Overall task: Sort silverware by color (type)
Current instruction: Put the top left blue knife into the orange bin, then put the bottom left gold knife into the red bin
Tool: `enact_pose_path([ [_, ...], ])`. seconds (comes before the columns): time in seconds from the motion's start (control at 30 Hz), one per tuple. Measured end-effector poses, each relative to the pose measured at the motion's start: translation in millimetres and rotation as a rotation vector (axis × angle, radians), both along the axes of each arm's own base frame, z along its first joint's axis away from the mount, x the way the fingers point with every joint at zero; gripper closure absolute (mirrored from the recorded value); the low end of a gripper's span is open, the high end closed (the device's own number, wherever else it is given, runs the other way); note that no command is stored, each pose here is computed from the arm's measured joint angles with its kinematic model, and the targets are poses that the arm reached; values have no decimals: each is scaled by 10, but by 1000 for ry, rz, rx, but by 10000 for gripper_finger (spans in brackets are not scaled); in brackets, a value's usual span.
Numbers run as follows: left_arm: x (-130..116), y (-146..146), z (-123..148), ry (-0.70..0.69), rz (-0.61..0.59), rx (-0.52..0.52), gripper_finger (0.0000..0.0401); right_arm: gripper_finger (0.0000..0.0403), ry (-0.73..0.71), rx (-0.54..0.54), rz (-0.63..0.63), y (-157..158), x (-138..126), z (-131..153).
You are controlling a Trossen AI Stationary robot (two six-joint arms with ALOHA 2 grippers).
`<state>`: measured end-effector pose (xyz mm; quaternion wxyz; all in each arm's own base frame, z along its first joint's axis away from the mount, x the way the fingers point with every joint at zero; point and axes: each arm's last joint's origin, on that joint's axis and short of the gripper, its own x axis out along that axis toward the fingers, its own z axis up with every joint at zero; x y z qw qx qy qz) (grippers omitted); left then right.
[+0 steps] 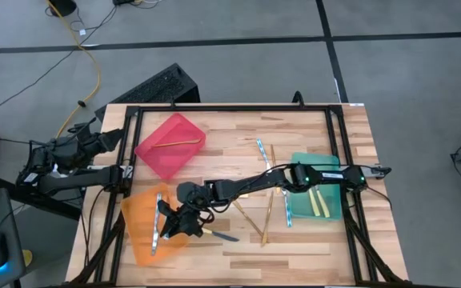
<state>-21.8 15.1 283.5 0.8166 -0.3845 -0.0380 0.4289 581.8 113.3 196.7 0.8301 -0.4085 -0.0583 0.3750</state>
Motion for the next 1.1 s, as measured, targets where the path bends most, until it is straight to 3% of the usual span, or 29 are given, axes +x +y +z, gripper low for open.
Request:
enact_pose_path([
  [0.2,0,0,0,-1,0,-1,154,297,25,21,-12,-34,6,-4],
  [0.57,0,0,0,-7,2,-6,154,222,22,20,-10,-28,4,-2],
  [0.73,0,0,0,-7,2,-7,154,206,8,15,-36,-35,12,10],
  [0.87,1,-1,0,-8,-1,-8,154,207,13,30,-216,-68,3,177],
  [1.1,2,-3,-3,-5,-10,-10,154,211,-37,23,-643,-355,-194,965],
])
